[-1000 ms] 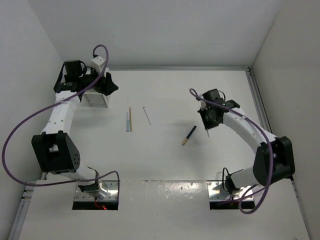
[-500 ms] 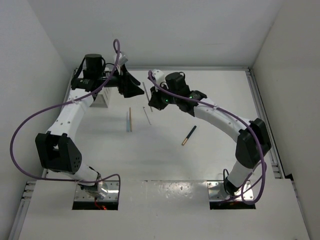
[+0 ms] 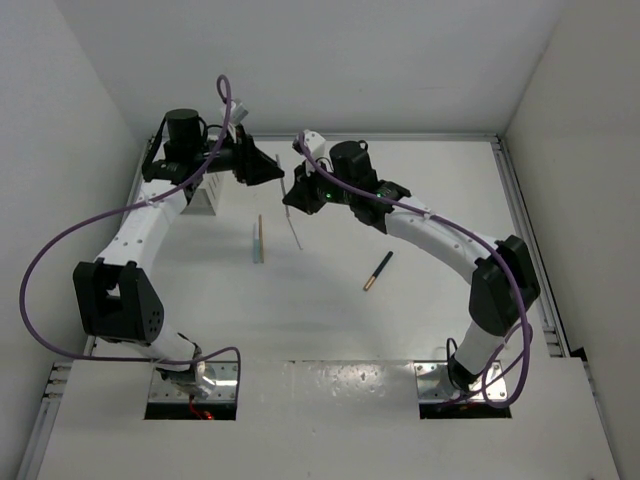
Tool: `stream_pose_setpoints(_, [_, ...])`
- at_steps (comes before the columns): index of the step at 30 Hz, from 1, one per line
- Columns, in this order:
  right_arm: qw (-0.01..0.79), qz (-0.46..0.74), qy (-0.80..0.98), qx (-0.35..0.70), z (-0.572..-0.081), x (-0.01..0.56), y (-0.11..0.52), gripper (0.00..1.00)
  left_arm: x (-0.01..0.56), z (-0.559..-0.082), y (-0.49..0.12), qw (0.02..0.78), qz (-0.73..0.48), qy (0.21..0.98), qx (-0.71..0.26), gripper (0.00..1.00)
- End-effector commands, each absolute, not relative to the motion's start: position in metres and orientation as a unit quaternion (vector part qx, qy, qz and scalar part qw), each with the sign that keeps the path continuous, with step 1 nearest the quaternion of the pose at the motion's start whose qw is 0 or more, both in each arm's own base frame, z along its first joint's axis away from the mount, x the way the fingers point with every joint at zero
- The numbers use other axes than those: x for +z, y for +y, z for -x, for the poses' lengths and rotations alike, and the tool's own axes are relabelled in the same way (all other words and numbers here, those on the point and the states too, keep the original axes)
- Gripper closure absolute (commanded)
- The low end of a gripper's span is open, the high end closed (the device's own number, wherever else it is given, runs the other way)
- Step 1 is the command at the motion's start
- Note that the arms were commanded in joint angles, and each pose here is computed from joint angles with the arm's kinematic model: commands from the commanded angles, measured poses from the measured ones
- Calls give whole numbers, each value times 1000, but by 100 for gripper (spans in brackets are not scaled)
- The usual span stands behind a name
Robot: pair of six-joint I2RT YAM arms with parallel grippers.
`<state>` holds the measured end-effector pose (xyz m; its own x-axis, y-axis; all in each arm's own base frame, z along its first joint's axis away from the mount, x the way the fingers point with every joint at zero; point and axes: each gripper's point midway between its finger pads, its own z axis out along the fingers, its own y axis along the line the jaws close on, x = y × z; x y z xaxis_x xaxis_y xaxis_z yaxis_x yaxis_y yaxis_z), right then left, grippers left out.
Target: Organize the makeup
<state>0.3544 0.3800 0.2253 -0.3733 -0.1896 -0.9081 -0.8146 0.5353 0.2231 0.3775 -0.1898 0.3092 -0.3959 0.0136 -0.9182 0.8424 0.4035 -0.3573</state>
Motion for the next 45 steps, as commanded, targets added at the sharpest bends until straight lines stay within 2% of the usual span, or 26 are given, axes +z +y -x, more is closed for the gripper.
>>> stream_pose_setpoints(1, [466, 332, 719, 394, -350, 249, 401, 100, 319, -390, -188, 475, -272, 700, -458, 50])
stream_pose_setpoints(2, [464, 331, 718, 399, -350, 248, 404, 100, 318, -391, -188, 476, -271, 699, -460, 57])
stream_pose_setpoints(4, [462, 332, 717, 403, -349, 250, 406, 100, 318, -391, -188, 476, -271, 699, -460, 59])
stream_pose_setpoints(9, [452, 333, 721, 406, -351, 245, 410, 100, 314, -384, -191, 462, -276, 695, -476, 54])
stream_pose_setpoints(10, [449, 331, 721, 411, -351, 245, 412, 100, 315, -384, -191, 463, -275, 694, -477, 58])
stream_pose_setpoints(11, [450, 331, 720, 412, -351, 246, 412, 100, 316, -382, -192, 461, -278, 692, -480, 67])
stream_pose_setpoints(12, [448, 328, 722, 413, -351, 244, 413, 100, 316, -382, -192, 461, -278, 692, -480, 77])
stream_pose_setpoints(13, [450, 327, 721, 413, -352, 245, 411, 100, 316, -382, -192, 461, -278, 692, -480, 95])
stream_pose_setpoints(14, [450, 328, 720, 414, -351, 245, 412, 100, 316, -384, -189, 461, -272, 695, -480, 100])
stream_pose_setpoints(17, [452, 325, 725, 407, -354, 243, 408, 100, 316, -386, -184, 464, -268, 696, -478, 100])
stream_pose_setpoints(18, [449, 322, 728, 406, -356, 241, 407, 77, 316, -389, -180, 468, -262, 699, -472, 100])
stream_pose_setpoints(19, [447, 318, 732, 404, -357, 238, 405, 63, 315, -391, -179, 471, -258, 702, -468, 100])
stream_pose_setpoints(20, [443, 305, 739, 406, -363, 235, 399, 59, 312, -402, -164, 485, -241, 712, -447, 100])
stream_pose_setpoints(21, [442, 301, 741, 407, -364, 235, 398, 47, 313, -404, -157, 494, -236, 716, -435, 100])
stream_pose_setpoints(23, [437, 282, 754, 402, -370, 226, 391, 14, 314, -418, -132, 519, -225, 725, -392, 100])
stream_pose_setpoints(24, [440, 275, 756, 399, -375, 227, 387, 0, 310, -427, -119, 531, -212, 736, -363, 100])
stream_pose_setpoints(26, [441, 263, 763, 393, -381, 223, 381, 0, 306, -443, -93, 550, -195, 747, -318, 100])
stream_pose_setpoints(29, [442, 250, 773, 380, -387, 219, 366, 0, 313, -473, -30, 605, -165, 755, -193, 100])
stream_pose_setpoints(30, [444, 251, 777, 369, -387, 214, 360, 0, 314, -487, 7, 626, -137, 758, -123, 100])
stream_pose_setpoints(32, [444, 252, 787, 346, -387, 202, 344, 0, 318, -498, 51, 653, -105, 748, -59, 100])
stream_pose_setpoints(36, [439, 247, 800, 326, -383, 192, 326, 0, 307, -509, 78, 663, -104, 741, -26, 100])
stream_pose_setpoints(45, [405, 243, 831, 293, -373, 163, 298, 0, 271, -536, 82, 664, -104, 739, -39, 100])
